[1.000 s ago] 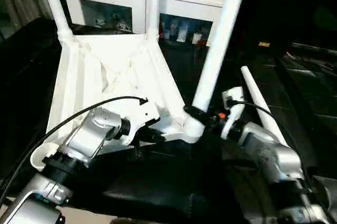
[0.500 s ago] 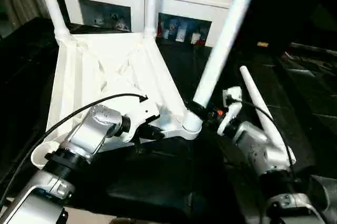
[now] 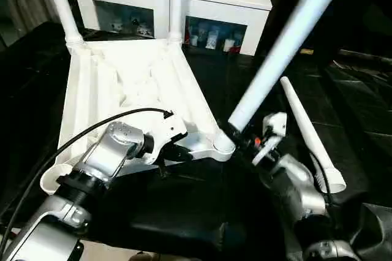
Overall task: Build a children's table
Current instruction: Insert table leg to table base
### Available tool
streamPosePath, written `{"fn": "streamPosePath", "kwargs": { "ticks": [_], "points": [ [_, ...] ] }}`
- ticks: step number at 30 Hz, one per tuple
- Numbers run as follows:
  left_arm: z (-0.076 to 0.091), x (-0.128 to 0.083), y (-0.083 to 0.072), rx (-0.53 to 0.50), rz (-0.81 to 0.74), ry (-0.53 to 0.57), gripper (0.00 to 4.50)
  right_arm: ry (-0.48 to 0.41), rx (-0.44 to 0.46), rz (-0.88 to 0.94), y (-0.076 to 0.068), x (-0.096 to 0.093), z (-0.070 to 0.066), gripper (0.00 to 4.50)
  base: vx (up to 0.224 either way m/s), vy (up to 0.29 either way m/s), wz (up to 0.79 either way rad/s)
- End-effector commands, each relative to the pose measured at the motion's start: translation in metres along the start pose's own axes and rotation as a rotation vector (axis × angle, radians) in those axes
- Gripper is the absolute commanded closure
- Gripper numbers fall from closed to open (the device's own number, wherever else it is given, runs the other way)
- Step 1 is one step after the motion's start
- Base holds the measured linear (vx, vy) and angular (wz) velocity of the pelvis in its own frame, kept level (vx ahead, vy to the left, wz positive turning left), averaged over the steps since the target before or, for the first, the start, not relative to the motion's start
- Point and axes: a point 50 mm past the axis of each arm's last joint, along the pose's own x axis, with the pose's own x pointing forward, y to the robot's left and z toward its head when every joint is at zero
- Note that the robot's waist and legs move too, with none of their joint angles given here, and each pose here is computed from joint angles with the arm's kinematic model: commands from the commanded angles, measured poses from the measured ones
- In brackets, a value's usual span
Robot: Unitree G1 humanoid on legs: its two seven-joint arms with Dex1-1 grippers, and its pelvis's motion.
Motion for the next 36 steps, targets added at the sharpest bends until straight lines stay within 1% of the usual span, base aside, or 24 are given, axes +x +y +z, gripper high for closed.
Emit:
{"fn": "streamPosePath", "kwargs": {
  "ticks": [1, 3, 5, 6, 8, 9, 14, 17, 18, 20, 21, 22, 25, 27, 32, 36],
  "points": [
    [0.012, -0.006, 0.007, 0.013, 0.036, -0.072, 4.50, 0.115, -0.010, -0.024, 0.000, -0.013, -0.021, 2.64, 0.000, 0.000, 0.00],
    [0.011, -0.006, 0.007, 0.013, 0.040, -0.074, 4.50, 0.085, -0.021, -0.017, 0.003, -0.011, -0.018, 2.64, 0.000, 0.000, 0.00],
    [0.011, -0.006, 0.007, 0.011, 0.036, -0.074, 4.50, 0.094, -0.019, 0.001, 0.004, -0.010, -0.019, 2.64, 0.000, 0.000, 0.00],
    [0.011, -0.005, 0.005, 0.012, 0.028, -0.073, 4.50, 0.118, -0.022, 0.038, 0.007, -0.009, -0.020, 2.64, 0.000, 0.000, 0.00],
    [0.010, -0.005, 0.004, 0.018, 0.018, -0.071, 4.50, 0.135, -0.018, 0.060, 0.008, -0.008, -0.021, 2.64, 0.000, 0.000, 0.00],
    [0.010, -0.005, 0.002, 0.027, -0.001, -0.069, 4.50, 0.171, -0.003, 0.104, 0.009, -0.006, -0.023, 2.64, 0.000, 0.000, 0.00],
    [0.010, -0.007, -0.001, 0.036, -0.030, -0.063, 4.50, 0.270, 0.048, 0.181, 0.008, -0.006, -0.027, 2.64, 0.000, 0.000, 0.00],
    [0.010, -0.007, -0.001, 0.039, -0.039, -0.062, 4.50, 0.295, 0.067, 0.202, 0.008, -0.007, -0.028, 2.64, 0.000, 0.000, 0.00],
    [0.010, -0.008, -0.003, 0.047, -0.055, -0.062, 4.50, 0.330, 0.073, 0.238, 0.007, -0.010, -0.031, 2.64, 0.000, 0.000, 0.00],
    [0.009, -0.009, -0.005, 0.059, -0.083, -0.058, 4.50, 0.368, 0.078, 0.278, 0.007, -0.015, -0.035, 2.64, 0.000, 0.000, 0.00],
    [0.009, -0.009, -0.005, 0.059, -0.083, -0.058, 4.50, 0.368, 0.078, 0.278, 0.007, -0.015, -0.035, 2.64, 0.000, 0.000, 0.00],
    [0.008, -0.009, -0.006, 0.070, -0.093, -0.054, 4.50, 0.388, 0.067, 0.301, 0.007, -0.019, -0.038, 2.64, 0.000, 0.000, 0.00],
    [0.008, -0.009, -0.007, 0.079, -0.098, -0.057, 4.50, 0.382, 0.065, 0.303, 0.007, -0.021, -0.039, 2.64, 0.000, 0.000, 0.00],
    [0.009, -0.010, -0.006, 0.081, -0.095, -0.060, 4.50, 0.341, 0.067, 0.276, 0.007, -0.022, -0.038, 2.64, 0.000, 0.000, 0.00],
    [0.009, -0.010, -0.005, 0.086, -0.092, -0.069, 4.50, 0.311, 0.091, 0.253, 0.006, -0.026, -0.040, 2.64, 0.000, 0.000, 0.00],
    [0.010, -0.010, -0.005, 0.087, -0.090, -0.076, 4.50, 0.145, 0.253, 0.039, -0.011, -0.022, -0.029, 2.64, 0.000, 0.000, 0.00]
  ]
}}
